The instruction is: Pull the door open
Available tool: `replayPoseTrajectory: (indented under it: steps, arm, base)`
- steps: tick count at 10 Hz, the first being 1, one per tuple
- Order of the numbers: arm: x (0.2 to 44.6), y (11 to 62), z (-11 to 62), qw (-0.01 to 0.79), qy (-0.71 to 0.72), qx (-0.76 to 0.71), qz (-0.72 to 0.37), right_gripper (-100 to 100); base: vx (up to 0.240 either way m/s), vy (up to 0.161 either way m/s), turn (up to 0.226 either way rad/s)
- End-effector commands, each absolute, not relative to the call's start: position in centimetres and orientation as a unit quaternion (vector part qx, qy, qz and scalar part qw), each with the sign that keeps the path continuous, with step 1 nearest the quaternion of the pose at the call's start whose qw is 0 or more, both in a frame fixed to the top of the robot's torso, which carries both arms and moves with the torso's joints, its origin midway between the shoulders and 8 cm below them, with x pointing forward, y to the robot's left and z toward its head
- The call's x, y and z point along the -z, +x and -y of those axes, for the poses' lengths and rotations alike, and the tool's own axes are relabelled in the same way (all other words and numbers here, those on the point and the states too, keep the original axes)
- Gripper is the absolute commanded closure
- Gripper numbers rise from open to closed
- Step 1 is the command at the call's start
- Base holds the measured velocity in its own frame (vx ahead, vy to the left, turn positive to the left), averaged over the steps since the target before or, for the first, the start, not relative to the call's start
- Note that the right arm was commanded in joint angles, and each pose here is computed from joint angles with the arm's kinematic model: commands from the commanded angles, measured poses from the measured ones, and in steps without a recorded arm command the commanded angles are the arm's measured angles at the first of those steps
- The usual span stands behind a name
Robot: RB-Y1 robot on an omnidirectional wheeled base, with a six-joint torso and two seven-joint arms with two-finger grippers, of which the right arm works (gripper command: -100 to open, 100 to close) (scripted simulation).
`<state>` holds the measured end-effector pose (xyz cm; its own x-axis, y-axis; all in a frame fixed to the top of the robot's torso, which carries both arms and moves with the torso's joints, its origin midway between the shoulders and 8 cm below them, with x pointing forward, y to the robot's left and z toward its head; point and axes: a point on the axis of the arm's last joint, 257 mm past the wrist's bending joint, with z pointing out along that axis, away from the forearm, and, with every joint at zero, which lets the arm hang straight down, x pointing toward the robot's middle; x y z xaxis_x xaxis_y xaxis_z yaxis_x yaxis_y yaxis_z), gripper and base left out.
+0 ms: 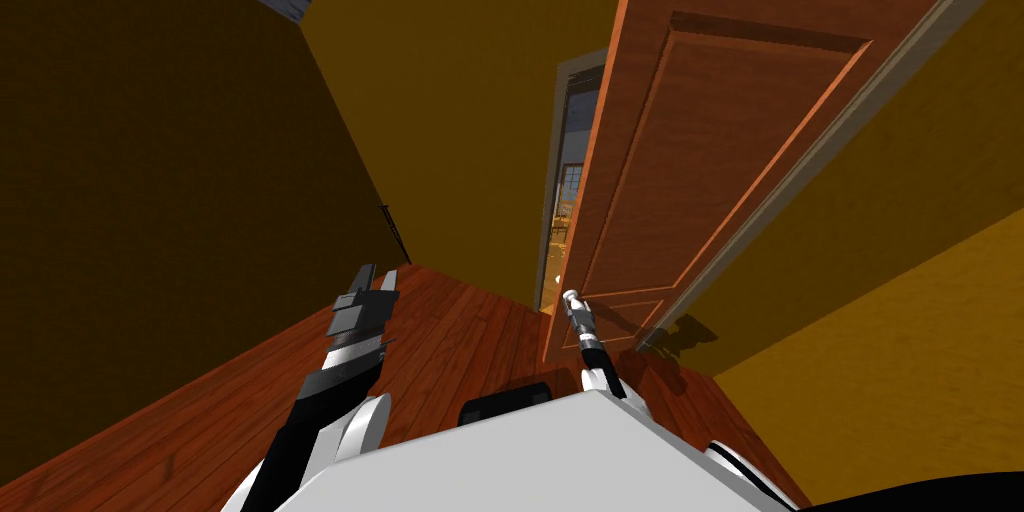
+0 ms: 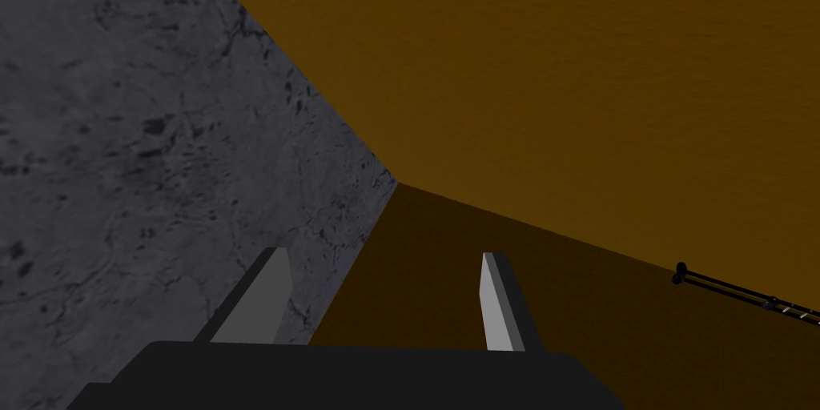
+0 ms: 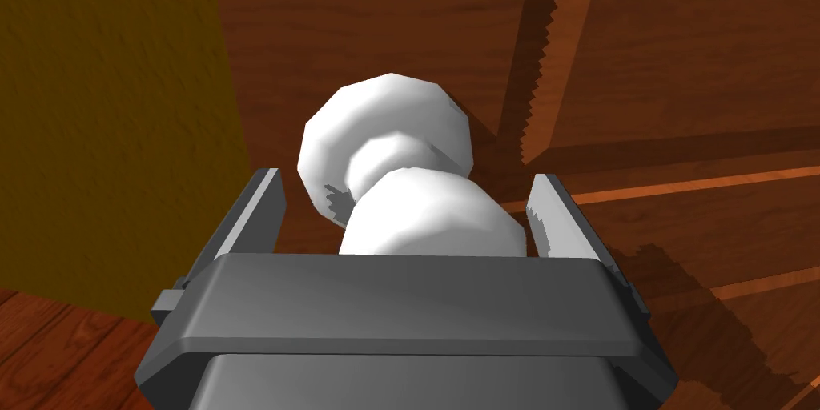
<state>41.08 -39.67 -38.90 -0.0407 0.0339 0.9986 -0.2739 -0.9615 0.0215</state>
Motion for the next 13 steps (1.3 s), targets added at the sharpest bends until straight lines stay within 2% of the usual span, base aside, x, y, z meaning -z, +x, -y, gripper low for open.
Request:
replayPoseTrajectory:
  steps: [1, 6, 13]
  arm:
    - [38.94, 41.15, 39.62, 0.107, 0.685, -0.716, 0.087, 100]
    - [38.94, 41.15, 39.62, 0.107, 0.685, -0.716, 0.087, 100]
    - [38.83, 40.27, 40.24, 0.062, 0.693, -0.716, 0.05, 100]
  base:
    - [-0.001, -0.006, -0.028]
    - [-0.002, -0.003, 0.001]
    - [-0.195, -0.063, 0.187]
